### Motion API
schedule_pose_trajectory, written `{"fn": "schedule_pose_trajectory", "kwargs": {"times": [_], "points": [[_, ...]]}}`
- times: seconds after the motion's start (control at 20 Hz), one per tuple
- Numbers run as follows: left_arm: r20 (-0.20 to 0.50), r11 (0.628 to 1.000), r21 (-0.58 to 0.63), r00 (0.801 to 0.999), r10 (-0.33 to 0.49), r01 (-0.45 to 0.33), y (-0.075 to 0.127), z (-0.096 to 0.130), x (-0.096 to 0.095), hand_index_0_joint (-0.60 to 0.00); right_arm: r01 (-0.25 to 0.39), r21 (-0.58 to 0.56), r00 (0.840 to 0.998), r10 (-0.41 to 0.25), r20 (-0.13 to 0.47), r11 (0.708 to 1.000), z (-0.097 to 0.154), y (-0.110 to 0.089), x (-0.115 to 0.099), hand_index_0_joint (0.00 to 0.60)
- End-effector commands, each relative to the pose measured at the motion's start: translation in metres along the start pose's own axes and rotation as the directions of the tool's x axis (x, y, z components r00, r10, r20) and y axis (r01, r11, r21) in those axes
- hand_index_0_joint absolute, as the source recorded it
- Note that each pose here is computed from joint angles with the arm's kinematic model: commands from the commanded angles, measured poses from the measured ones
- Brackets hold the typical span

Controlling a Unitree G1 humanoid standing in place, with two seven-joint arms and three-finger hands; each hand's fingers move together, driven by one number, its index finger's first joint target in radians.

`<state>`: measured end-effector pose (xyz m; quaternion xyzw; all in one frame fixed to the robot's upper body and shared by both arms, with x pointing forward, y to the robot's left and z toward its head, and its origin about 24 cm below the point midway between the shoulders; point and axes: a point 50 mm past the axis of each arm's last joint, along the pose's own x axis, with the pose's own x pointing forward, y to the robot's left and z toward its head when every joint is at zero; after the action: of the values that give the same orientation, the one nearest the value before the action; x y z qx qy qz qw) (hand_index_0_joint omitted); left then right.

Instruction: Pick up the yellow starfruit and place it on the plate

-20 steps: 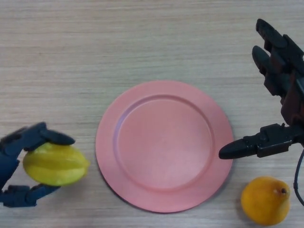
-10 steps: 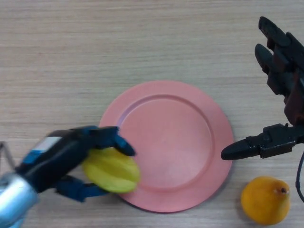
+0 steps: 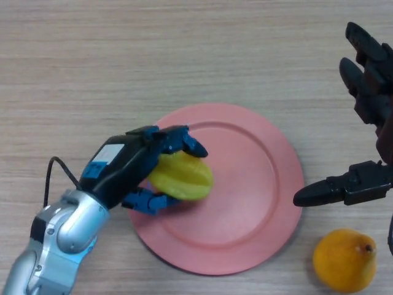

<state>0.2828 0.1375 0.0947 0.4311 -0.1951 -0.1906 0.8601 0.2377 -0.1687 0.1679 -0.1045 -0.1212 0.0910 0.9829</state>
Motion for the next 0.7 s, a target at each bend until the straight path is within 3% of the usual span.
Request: {"fn": "schedule_pose_trajectory", "kwargs": {"times": [0.05, 0.1, 0.15, 0.2, 0.25, 0.3, 0.5, 0.6, 0.7], "points": [[0.054, 0.976, -0.177, 0.989, 0.138, -0.127, 0.021, 0.014, 0.005, -0.550, 0.047, -0.043, 0.980, -0.038, 0.194, 0.998, 0.031, -0.010, -0.004, 0.000], [0.050, 0.975, -0.182, 0.989, 0.139, -0.128, 0.021, 0.014, 0.005, -0.450, 0.047, -0.043, 0.980, -0.038, 0.194, 0.998, 0.031, -0.010, -0.004, 0.000], [0.040, 0.976, -0.177, 0.990, 0.136, -0.127, 0.020, 0.013, 0.007, -0.300, 0.047, -0.044, 0.980, -0.037, 0.195, 0.998, 0.031, -0.010, -0.004, 0.000], [0.031, 0.978, -0.170, 0.991, 0.132, -0.124, 0.018, 0.012, 0.007, -0.200, 0.046, -0.044, 0.980, -0.037, 0.195, 0.998, 0.031, -0.010, -0.004, 0.000], [0.009, 0.980, -0.165, 0.993, 0.116, -0.113, 0.017, 0.011, 0.009, -0.058, 0.046, -0.043, 0.980, -0.037, 0.194, 0.998, 0.031, -0.009, -0.005, 0.000], [-0.002, 0.980, -0.169, 0.994, 0.110, -0.109, 0.017, 0.011, 0.009, 0.000, 0.045, -0.044, 0.981, -0.036, 0.193, 0.998, 0.031, -0.009, -0.005, 0.000], [-0.026, 0.958, -0.210, 0.981, 0.194, -0.195, 0.033, 0.014, 0.002, 0.000, 0.048, -0.054, 0.980, -0.036, 0.196, 0.997, 0.031, -0.008, -0.005, 0.000], [-0.004, 0.946, -0.235, 0.973, 0.231, -0.225, 0.047, 0.022, -0.005, 0.000, 0.046, -0.048, 0.980, -0.036, 0.194, 0.998, 0.032, -0.009, -0.005, 0.000], [0.031, 0.923, -0.258, 0.953, 0.302, -0.284, 0.061, 0.031, -0.012, 0.000, 0.045, -0.051, 0.981, -0.035, 0.188, 0.998, 0.031, -0.008, -0.004, 0.000]]}}
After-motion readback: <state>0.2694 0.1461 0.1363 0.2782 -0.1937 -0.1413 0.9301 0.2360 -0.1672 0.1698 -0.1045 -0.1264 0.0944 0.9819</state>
